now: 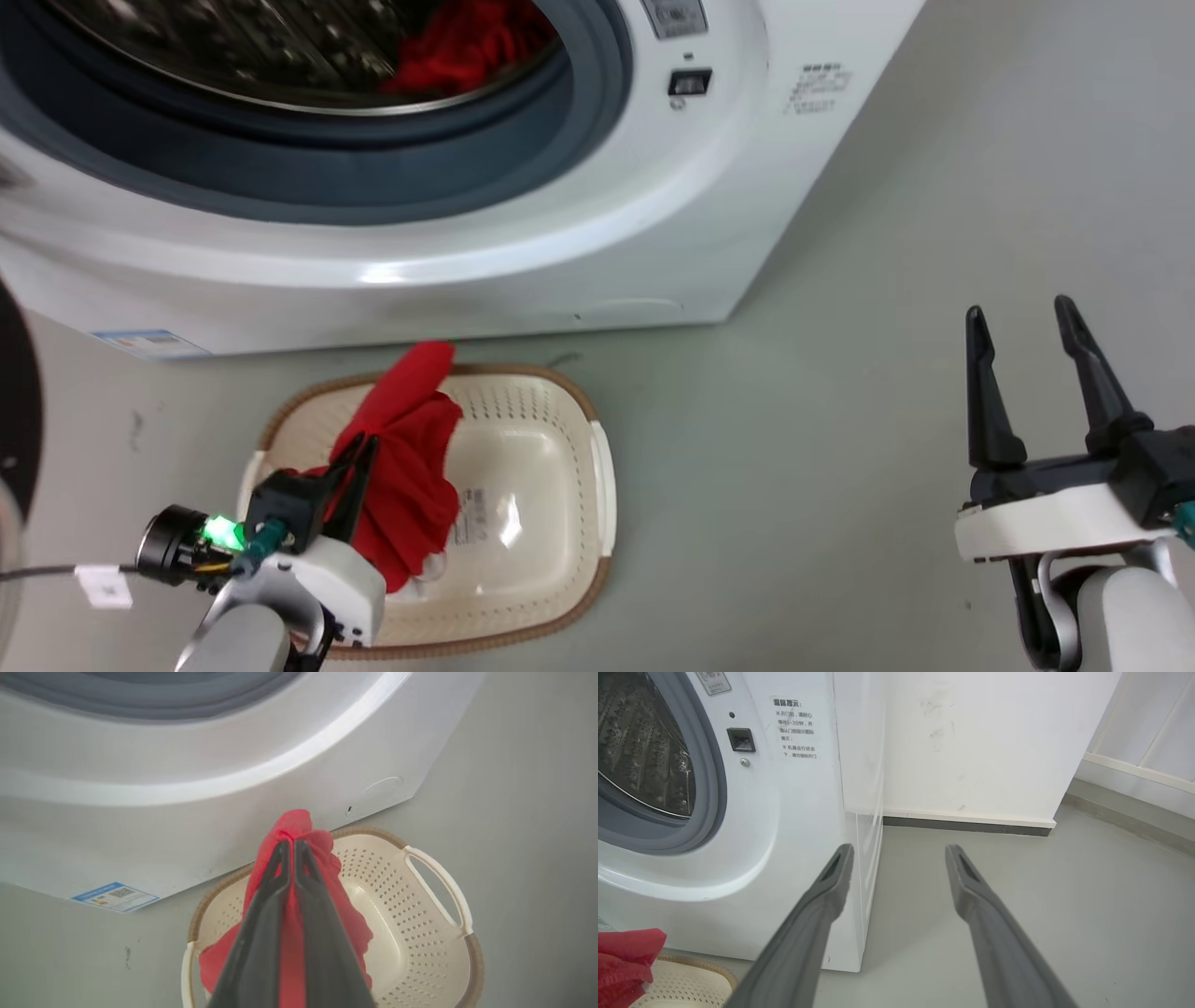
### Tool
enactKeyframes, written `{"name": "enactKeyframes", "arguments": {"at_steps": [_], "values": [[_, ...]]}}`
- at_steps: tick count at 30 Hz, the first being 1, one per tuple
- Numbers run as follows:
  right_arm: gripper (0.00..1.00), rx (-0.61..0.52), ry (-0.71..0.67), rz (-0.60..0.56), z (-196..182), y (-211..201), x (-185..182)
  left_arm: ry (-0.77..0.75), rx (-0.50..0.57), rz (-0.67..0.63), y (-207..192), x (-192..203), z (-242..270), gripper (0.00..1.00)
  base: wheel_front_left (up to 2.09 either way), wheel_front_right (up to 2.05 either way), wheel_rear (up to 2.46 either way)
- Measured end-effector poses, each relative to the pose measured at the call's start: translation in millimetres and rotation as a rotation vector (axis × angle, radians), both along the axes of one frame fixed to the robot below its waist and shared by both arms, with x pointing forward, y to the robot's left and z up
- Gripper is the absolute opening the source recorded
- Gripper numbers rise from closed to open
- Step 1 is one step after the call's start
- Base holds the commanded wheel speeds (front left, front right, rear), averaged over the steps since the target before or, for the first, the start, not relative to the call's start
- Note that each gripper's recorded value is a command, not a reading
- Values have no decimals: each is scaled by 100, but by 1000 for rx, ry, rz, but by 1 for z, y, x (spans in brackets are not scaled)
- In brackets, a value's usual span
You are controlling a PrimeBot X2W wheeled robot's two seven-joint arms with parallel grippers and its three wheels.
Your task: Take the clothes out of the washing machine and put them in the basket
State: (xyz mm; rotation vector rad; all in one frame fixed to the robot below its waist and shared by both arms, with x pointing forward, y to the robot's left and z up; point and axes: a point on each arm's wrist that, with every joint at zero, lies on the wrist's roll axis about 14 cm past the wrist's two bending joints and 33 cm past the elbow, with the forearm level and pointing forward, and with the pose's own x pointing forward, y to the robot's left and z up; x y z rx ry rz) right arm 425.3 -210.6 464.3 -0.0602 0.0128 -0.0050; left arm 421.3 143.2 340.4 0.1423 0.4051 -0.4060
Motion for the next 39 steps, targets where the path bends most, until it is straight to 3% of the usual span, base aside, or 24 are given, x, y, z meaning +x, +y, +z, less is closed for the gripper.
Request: {"name": "enactKeyframes", "arguments": {"at_steps": [12,17,27,28,29,39], "values": [[100,-27,141,-18,-62,-10,18,328,102,50,10,14,-130,0,0,0,0],[100,-35,186,-14,-84,-10,23,450,155,75,20,-1,-173,0,0,0,0],[100,-53,245,-14,-110,-13,23,545,185,112,23,-13,-211,0,0,0,0],[100,-54,244,-13,-110,-13,24,540,189,125,24,-12,-210,88,0,0,0],[100,-56,241,-14,-109,-13,24,534,191,138,25,-11,-208,100,0,0,0],[100,-70,168,-2,-76,-9,24,421,129,164,17,1,-161,100,0,0,0]]}}
